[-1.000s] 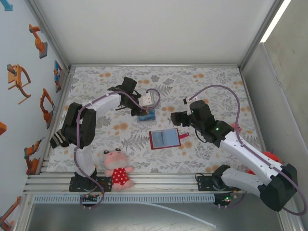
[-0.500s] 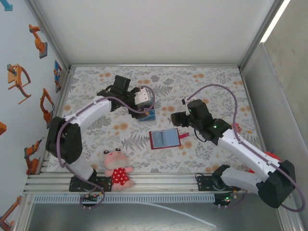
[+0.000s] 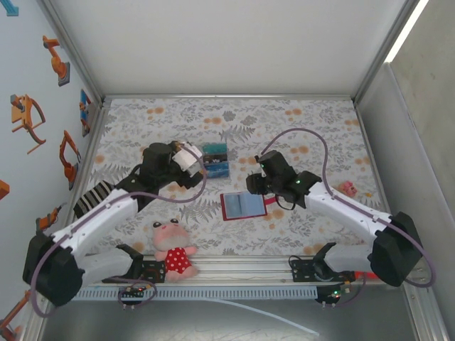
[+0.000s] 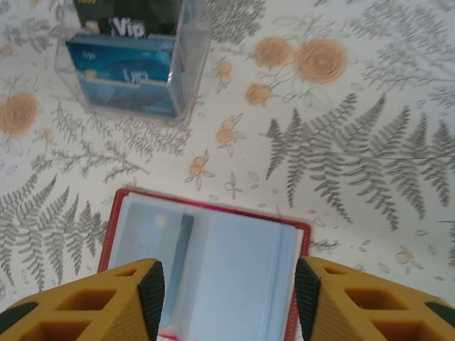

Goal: Take the credit cards out of the card holder

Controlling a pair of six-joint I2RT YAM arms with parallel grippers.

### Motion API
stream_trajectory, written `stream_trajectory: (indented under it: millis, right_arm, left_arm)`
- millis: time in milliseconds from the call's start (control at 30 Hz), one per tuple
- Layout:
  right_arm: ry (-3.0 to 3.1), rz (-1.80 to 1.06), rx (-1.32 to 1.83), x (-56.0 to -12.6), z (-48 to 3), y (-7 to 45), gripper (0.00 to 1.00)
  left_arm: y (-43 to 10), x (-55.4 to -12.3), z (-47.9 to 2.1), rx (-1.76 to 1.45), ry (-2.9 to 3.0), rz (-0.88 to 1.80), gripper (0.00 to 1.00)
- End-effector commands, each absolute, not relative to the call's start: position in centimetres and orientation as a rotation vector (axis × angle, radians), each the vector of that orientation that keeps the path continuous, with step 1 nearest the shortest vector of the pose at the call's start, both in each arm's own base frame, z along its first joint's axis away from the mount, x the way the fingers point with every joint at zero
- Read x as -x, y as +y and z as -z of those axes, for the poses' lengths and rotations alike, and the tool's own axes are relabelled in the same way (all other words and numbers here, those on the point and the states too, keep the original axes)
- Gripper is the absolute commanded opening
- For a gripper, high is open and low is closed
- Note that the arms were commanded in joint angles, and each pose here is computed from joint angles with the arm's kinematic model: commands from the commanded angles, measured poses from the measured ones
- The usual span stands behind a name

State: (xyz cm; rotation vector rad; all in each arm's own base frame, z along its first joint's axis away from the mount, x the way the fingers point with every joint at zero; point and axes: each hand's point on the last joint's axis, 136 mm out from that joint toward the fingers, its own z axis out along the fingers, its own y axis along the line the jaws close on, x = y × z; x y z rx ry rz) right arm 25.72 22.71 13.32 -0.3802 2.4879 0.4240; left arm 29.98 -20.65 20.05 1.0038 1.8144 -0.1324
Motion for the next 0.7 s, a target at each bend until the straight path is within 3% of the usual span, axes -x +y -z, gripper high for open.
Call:
stream_trajectory:
  millis: [0, 200, 667]
  right_arm:
    - [2.515, -0.450, 0.391, -25.0, -13.2, 24.7, 0.46]
    - [2.581, -0.424, 0.488, -23.0, -11.0, 27.5, 0.35]
    - [2.685, -0.372, 0.676, -20.9, -6.9, 31.2, 0.35]
  left_arm:
    - [-18.2, -30.5, -24.2, -0.614, 1.774, 0.181, 0.97]
    - [-14.3, -29.2, -23.6, -0.324, 1.836, 0.186, 0.97]
    - [-11.4, -27.7, -19.8, -0.144, 1.972, 0.159, 0.97]
